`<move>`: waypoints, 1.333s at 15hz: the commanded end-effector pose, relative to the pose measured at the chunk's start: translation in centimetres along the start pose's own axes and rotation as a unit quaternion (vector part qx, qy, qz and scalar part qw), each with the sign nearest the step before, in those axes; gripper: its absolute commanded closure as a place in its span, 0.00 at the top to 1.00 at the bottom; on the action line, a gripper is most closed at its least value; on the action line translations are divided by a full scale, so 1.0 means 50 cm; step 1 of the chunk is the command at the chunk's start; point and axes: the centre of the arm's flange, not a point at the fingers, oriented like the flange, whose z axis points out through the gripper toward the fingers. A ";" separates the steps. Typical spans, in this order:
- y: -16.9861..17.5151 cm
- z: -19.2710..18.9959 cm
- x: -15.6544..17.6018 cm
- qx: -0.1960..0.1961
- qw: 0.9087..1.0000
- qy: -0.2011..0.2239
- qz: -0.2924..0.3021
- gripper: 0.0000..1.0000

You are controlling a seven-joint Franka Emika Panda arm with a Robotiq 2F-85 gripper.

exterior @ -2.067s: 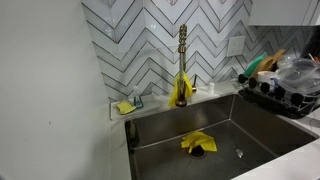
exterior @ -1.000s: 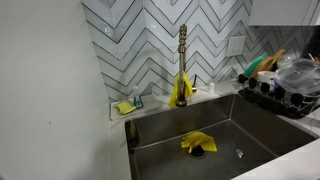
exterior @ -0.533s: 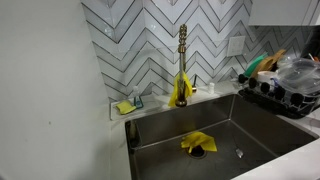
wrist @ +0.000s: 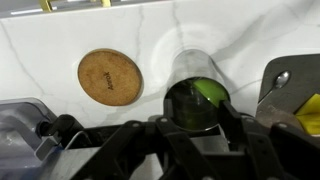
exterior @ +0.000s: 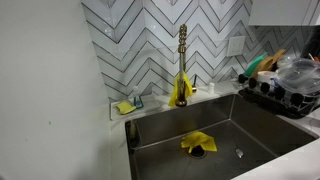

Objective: Remove the green measuring spoon from the silver cup and put it on the counter then place the cup upright.

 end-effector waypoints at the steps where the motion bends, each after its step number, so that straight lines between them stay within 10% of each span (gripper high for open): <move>1: 0.003 0.012 -0.009 -0.007 1.000 0.005 -0.012 0.52; 20: -0.010 0.007 0.009 0.033 0.997 0.026 -0.067 0.57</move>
